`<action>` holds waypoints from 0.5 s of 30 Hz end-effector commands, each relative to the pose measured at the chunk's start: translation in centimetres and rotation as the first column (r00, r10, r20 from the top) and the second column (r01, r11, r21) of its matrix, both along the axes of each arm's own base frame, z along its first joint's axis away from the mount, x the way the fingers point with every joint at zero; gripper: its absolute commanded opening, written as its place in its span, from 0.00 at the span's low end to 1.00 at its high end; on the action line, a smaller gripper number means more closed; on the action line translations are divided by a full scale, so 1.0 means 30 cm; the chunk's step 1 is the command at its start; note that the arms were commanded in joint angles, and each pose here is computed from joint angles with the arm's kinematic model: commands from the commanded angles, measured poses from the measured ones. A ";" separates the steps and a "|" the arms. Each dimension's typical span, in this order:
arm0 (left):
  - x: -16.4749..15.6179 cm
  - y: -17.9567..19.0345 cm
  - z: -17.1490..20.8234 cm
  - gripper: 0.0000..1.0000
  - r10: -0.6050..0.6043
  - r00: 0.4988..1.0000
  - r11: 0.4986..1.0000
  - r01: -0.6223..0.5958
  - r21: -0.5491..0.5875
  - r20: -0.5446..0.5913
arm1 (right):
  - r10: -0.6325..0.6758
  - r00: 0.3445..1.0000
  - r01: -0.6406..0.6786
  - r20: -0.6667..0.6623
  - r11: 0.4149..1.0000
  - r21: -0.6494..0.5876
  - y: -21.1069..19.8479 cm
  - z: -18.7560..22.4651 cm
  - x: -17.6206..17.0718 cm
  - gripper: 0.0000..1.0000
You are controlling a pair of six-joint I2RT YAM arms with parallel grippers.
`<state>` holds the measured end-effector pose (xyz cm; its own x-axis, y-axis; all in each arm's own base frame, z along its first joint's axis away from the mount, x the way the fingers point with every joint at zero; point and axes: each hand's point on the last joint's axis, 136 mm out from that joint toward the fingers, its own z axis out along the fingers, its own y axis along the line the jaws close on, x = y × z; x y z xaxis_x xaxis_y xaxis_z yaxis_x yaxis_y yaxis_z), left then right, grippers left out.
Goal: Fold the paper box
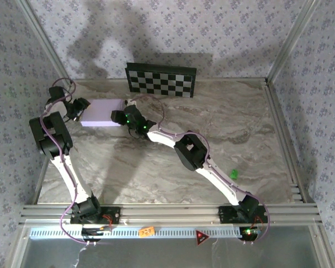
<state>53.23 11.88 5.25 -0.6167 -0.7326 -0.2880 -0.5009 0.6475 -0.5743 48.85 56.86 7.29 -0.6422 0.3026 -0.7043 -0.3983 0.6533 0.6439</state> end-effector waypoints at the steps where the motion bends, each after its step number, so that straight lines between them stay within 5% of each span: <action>1: -0.015 -0.044 -0.043 0.65 -0.014 0.999 0.997 0.011 -0.073 -0.047 | 0.062 0.998 -0.062 0.001 0.998 -0.015 0.058 -0.020 -0.057 0.65; 15: -0.036 0.044 0.196 0.73 0.026 0.999 1.000 -0.027 0.003 0.040 | 0.060 0.988 -0.040 0.140 0.990 -0.139 -0.045 0.199 -0.050 0.77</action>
